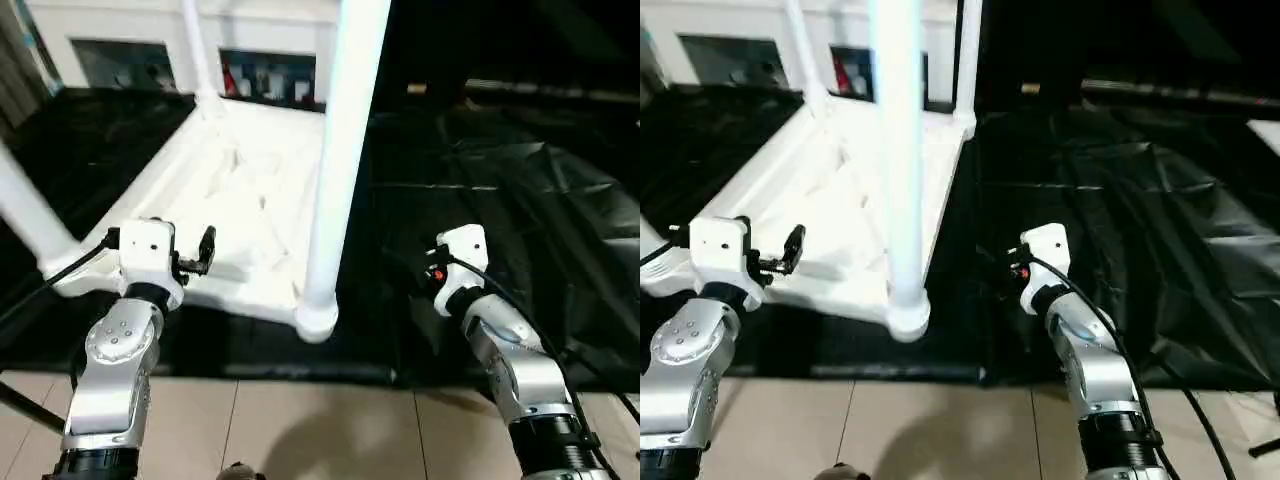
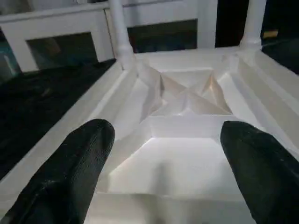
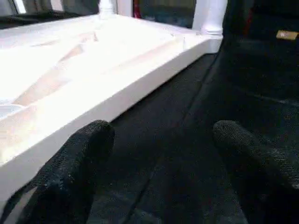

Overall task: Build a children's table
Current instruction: Rotate table base

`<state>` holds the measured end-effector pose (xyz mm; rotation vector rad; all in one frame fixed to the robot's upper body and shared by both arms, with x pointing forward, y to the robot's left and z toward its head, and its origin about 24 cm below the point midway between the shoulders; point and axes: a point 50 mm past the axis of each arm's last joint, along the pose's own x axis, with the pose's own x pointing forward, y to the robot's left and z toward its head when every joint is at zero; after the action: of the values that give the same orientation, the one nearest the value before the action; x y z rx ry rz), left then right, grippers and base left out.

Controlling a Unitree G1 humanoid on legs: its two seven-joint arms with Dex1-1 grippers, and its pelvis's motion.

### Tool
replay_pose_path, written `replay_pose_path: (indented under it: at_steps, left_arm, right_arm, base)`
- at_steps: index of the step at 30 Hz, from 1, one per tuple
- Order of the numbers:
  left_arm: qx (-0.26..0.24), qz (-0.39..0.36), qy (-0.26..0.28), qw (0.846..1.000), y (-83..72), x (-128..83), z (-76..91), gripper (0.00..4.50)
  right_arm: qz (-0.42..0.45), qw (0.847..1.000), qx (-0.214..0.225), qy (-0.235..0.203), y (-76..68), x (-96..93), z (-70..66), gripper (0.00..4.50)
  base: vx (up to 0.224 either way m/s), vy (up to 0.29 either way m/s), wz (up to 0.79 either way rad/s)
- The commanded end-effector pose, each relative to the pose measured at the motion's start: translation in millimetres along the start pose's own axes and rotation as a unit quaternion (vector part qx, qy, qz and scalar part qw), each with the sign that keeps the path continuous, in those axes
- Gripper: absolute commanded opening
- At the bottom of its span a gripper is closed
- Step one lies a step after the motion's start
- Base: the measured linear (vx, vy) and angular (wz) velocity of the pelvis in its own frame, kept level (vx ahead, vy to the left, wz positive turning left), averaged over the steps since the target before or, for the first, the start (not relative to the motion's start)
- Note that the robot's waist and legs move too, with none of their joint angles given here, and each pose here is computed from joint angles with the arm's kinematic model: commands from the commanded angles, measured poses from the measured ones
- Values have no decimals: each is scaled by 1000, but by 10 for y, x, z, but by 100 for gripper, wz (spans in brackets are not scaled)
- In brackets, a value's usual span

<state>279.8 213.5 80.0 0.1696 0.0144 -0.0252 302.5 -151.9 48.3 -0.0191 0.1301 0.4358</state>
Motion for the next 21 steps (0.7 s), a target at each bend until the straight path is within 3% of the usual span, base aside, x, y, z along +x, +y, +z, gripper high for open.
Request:
replay_pose_path:
  at_steps: [1,8,14,21]
  left_arm:
    - [-9,-5,-4,1000,8,1,7,425]
    - [-13,-8,-4,1000,8,-4,16,425]
    - [-13,-9,-1,1000,22,-14,4,425]
    - [-13,-14,-3,1000,4,-2,12,425]
  right_arm:
    - [2,1000,3,1,0,23,16,388]
    - [23,999,-20,16,70,53,-25,388]
    - [14,1000,-1,14,59,49,-30,388]
    - [9,1000,-3,14,35,49,-30,388]
  base:
    - [-101,11,-5]
    - [-58,25,17]
    - [62,56,41]
    - [157,12,-1]
